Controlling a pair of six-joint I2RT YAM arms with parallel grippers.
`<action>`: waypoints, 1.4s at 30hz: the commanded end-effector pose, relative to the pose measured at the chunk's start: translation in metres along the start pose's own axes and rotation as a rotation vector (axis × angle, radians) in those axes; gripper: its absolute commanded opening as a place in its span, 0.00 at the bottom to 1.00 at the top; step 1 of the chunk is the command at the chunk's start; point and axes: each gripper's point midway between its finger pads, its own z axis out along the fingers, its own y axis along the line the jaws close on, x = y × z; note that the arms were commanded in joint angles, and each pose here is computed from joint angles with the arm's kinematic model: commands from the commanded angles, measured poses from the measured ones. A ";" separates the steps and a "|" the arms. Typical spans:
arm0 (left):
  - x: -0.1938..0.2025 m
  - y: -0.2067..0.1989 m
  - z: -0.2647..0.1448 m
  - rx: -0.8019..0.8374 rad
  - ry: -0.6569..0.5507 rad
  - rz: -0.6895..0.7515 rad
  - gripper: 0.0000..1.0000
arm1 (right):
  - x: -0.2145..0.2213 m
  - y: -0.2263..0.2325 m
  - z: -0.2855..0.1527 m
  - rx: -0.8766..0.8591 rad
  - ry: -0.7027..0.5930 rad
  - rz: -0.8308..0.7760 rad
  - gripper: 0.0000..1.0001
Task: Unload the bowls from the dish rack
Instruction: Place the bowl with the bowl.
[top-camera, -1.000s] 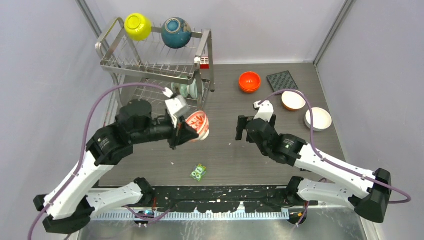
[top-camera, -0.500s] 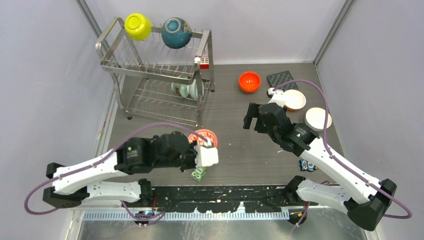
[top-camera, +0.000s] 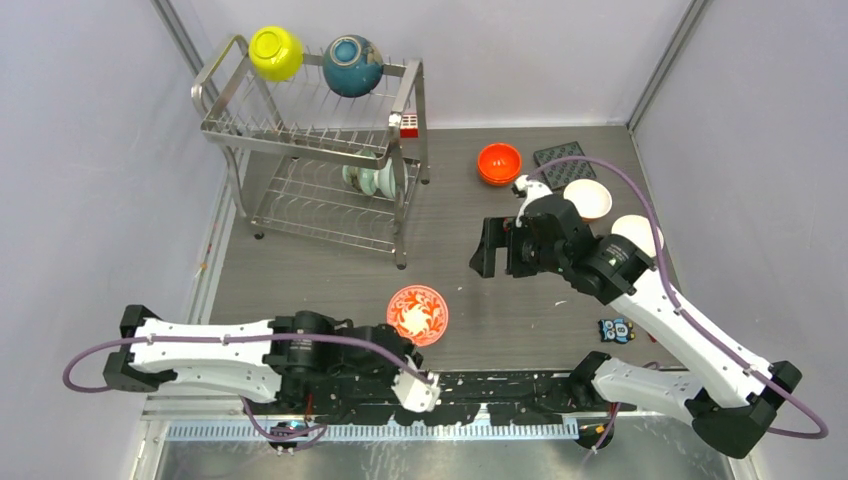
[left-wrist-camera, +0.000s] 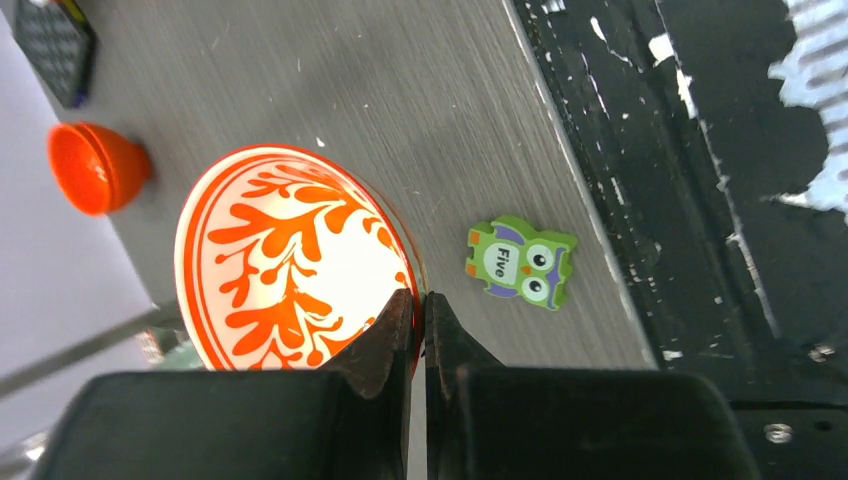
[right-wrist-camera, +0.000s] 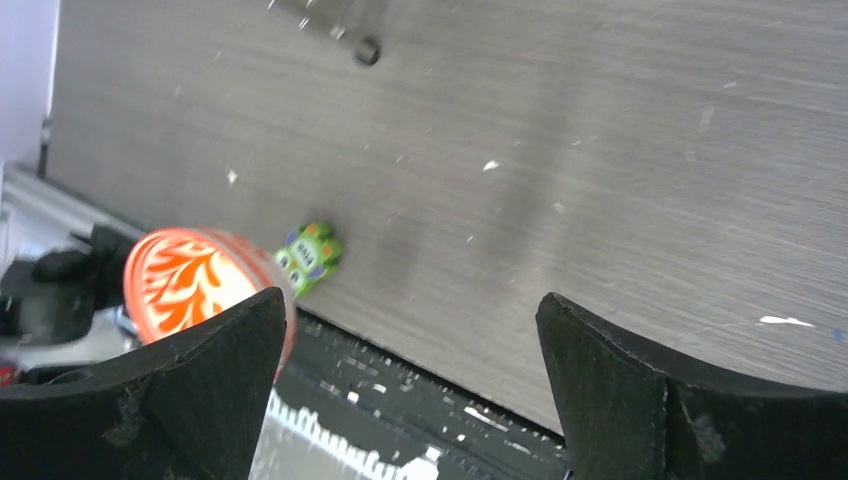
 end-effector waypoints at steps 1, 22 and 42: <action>-0.018 0.024 0.002 -0.153 -0.026 0.230 0.00 | 0.024 0.042 -0.010 -0.219 0.161 -0.076 0.99; -0.039 -0.005 0.012 -0.110 -0.214 0.218 0.00 | 0.055 0.075 0.001 -0.181 0.236 -0.382 0.79; -0.043 -0.021 0.020 -0.030 -0.228 0.092 0.00 | 0.083 0.081 0.013 -0.014 0.246 -0.486 0.67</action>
